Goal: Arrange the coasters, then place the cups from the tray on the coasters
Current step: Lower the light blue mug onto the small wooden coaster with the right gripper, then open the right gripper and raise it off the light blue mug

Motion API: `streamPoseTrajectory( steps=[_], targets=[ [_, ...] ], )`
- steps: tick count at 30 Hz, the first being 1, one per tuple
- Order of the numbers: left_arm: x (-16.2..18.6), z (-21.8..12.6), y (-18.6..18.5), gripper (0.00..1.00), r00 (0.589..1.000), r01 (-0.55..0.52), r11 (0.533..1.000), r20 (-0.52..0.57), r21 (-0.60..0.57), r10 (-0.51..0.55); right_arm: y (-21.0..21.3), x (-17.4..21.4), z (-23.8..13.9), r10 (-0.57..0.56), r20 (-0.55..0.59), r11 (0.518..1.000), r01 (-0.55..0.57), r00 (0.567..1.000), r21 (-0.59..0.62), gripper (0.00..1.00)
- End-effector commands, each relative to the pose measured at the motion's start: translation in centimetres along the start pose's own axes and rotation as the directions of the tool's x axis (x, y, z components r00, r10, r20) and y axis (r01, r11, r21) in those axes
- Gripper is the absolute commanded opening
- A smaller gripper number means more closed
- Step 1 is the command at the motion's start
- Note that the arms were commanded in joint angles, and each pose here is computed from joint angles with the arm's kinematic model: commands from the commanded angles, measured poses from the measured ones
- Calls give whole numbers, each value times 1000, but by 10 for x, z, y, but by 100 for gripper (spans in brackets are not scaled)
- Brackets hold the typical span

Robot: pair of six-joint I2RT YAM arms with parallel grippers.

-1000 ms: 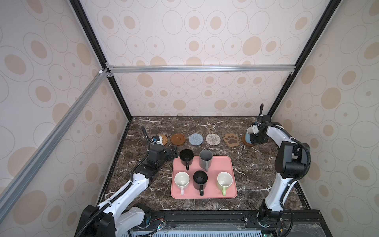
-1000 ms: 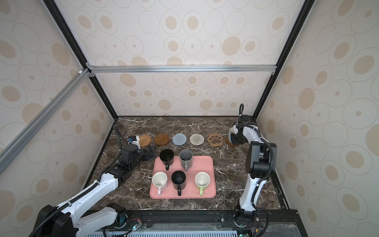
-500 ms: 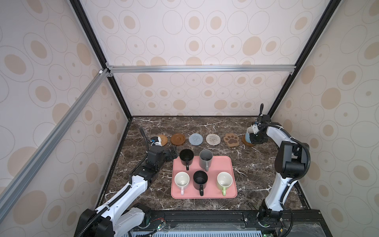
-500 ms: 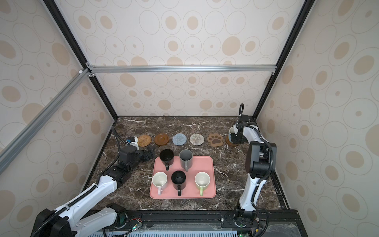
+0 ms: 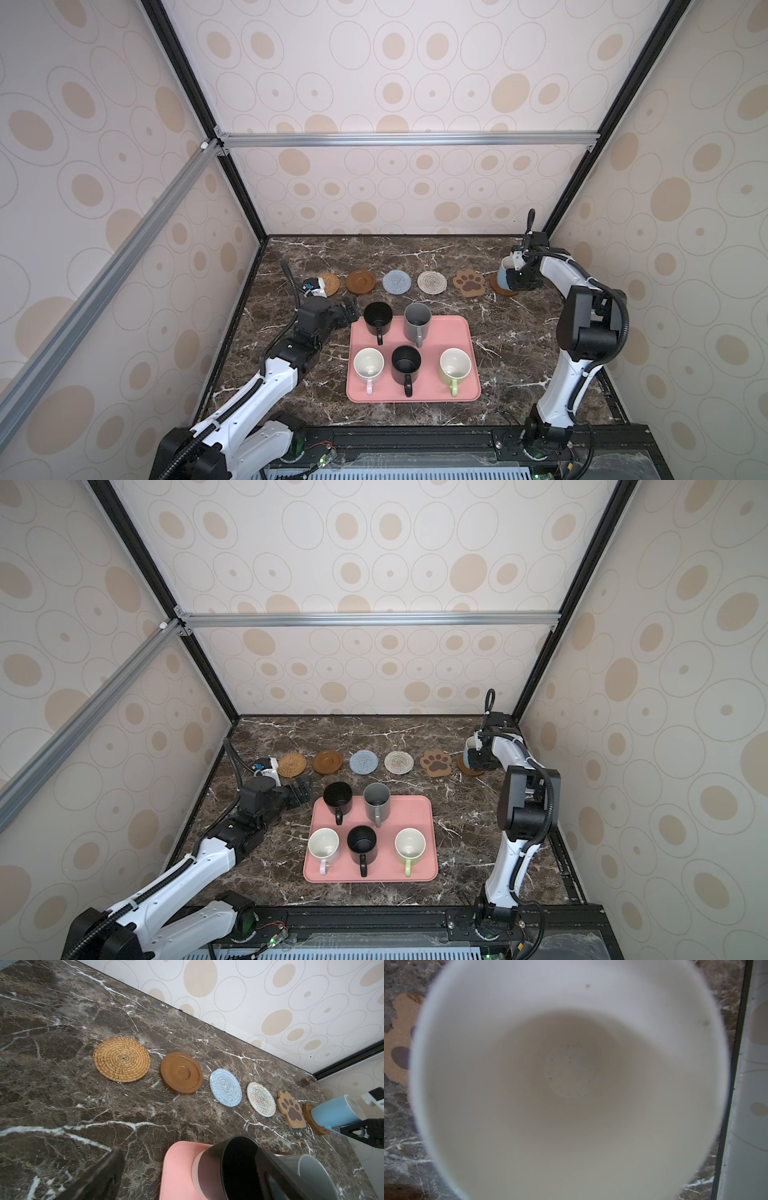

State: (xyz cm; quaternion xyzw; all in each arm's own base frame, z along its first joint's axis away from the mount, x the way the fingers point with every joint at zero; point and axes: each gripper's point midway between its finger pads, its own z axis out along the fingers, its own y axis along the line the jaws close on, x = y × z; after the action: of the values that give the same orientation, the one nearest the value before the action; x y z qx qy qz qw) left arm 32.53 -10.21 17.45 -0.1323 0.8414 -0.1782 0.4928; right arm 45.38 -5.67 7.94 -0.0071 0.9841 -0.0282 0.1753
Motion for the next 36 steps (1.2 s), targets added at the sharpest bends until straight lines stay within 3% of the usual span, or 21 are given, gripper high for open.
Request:
streamPoseTrajectory(
  steps=[1, 13, 36],
  targets=[
    [-4, -4, 1, 100, 1000, 14, 1000, 25, -6, -13, -5, 6, -2, 5, -16, 1000, -5, 1000, 15, 28],
    [-5, -5, 3, 100, 999, 0, 1000, 47, -8, 0, -5, 14, -4, 40, -13, 999, -40, 999, 18, 35],
    [-8, -6, 3, 100, 998, -9, 1000, 68, -6, 9, 9, 18, -77, 70, 93, 998, -70, 993, -7, 41]
  ],
)
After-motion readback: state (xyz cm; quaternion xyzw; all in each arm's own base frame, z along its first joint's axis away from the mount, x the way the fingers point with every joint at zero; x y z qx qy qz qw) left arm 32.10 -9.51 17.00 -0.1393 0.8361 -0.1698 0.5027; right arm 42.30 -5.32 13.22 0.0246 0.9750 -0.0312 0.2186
